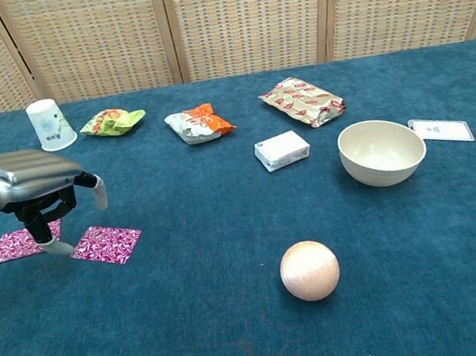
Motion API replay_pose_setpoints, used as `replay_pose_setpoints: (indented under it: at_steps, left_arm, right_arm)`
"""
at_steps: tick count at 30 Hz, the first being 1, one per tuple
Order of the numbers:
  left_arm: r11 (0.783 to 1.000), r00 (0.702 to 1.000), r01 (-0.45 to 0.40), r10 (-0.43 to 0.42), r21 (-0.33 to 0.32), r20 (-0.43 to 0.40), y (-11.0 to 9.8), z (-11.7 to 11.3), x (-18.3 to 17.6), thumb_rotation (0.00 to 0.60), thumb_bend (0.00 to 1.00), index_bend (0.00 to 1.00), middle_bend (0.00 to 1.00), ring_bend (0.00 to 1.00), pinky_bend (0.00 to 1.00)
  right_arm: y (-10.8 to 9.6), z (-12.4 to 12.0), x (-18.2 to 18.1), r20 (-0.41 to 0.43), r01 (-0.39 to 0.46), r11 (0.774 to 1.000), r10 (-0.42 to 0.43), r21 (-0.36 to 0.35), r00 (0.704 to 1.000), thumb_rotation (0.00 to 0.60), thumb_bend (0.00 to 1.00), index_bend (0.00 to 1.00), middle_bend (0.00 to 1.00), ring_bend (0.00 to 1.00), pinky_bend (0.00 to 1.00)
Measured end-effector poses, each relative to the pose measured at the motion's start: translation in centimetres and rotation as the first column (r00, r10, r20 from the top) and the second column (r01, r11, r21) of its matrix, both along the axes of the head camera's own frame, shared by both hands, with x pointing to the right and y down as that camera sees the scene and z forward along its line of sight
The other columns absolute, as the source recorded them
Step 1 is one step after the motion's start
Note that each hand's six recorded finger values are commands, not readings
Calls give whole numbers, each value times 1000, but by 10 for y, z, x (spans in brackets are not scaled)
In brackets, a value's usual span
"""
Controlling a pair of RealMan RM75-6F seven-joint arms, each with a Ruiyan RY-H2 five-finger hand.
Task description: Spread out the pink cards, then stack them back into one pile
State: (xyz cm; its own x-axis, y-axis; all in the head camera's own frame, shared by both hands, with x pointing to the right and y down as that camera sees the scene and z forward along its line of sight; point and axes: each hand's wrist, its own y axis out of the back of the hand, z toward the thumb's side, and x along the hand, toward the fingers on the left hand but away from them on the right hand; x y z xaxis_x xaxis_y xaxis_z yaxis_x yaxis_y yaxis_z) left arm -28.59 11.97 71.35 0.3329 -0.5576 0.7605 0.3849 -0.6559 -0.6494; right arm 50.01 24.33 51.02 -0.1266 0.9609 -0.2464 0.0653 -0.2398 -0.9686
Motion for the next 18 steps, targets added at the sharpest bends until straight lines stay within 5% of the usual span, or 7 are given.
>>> replay_pose_setpoints:
  at_steps: [18]
  left_arm:
    - [1000, 1000, -20, 20, -21, 6, 10, 15, 19, 523, 205, 298, 812, 792, 678]
  right_arm:
    - [3, -2, 5, -1, -13, 1000, 13, 3, 1000, 600, 234, 348, 319, 162, 139]
